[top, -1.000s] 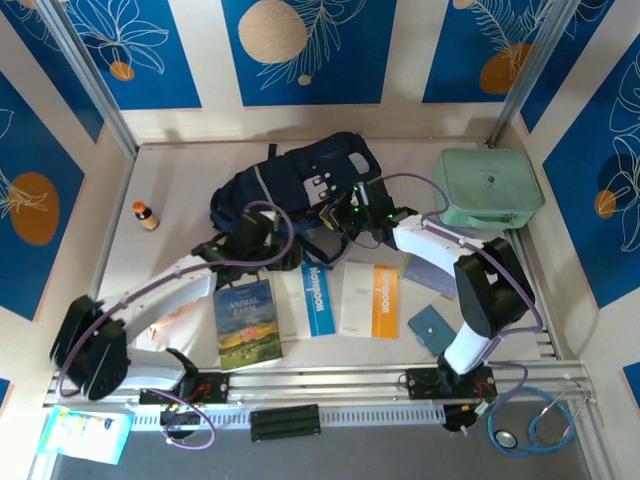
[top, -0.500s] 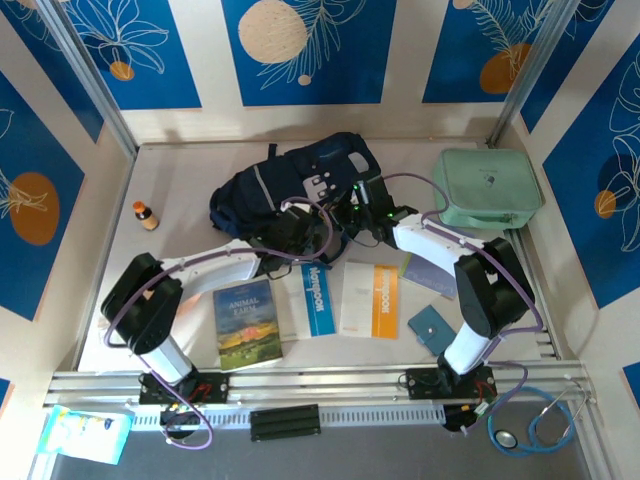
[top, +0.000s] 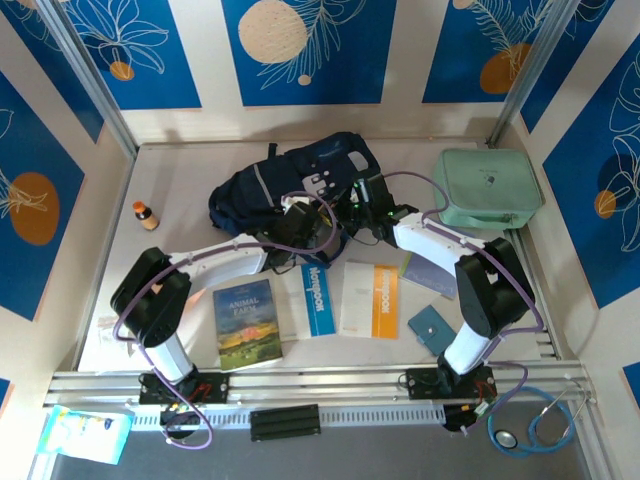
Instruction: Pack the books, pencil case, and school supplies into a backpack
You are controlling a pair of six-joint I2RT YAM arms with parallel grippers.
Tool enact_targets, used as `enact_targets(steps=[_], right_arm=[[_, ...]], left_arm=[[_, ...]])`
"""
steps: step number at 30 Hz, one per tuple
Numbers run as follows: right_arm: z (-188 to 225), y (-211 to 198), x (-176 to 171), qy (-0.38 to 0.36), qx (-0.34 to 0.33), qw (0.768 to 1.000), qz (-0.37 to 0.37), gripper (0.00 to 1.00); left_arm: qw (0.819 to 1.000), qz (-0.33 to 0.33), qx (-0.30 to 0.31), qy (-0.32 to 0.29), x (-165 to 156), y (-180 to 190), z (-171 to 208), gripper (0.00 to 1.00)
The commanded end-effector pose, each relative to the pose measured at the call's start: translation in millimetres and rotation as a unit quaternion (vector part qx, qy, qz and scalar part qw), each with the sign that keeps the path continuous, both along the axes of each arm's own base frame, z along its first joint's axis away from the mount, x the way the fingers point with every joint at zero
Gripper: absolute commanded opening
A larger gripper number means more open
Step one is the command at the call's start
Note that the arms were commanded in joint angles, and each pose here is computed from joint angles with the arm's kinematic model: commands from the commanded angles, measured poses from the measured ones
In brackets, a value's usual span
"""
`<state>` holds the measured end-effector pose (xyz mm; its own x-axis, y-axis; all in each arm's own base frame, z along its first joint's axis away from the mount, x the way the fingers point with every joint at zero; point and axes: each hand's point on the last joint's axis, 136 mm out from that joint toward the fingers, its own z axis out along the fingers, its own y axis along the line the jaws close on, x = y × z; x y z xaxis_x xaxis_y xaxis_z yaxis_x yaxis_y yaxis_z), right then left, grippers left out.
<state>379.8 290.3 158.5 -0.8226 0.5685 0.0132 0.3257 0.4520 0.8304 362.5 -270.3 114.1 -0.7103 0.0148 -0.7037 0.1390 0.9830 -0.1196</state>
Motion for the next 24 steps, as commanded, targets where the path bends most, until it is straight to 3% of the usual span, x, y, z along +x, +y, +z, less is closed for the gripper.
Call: enact_targets(steps=[1, 16, 24], right_arm=[[40, 13, 2, -0.030, 0.047, 0.998, 0.025, 0.05], [35, 12, 5, -0.026, 0.046, 0.998, 0.025, 0.05], [31, 0, 14, -0.043, 0.025, 0.999, 0.020, 0.05]], left_arm=[[0.999, 0.007, -0.023, -0.038, 11, -8, 28, 0.32], [0.999, -0.002, -0.035, -0.028, 8, -12, 21, 0.09], [0.999, -0.015, -0.028, 0.007, -12, 2, 7, 0.00]])
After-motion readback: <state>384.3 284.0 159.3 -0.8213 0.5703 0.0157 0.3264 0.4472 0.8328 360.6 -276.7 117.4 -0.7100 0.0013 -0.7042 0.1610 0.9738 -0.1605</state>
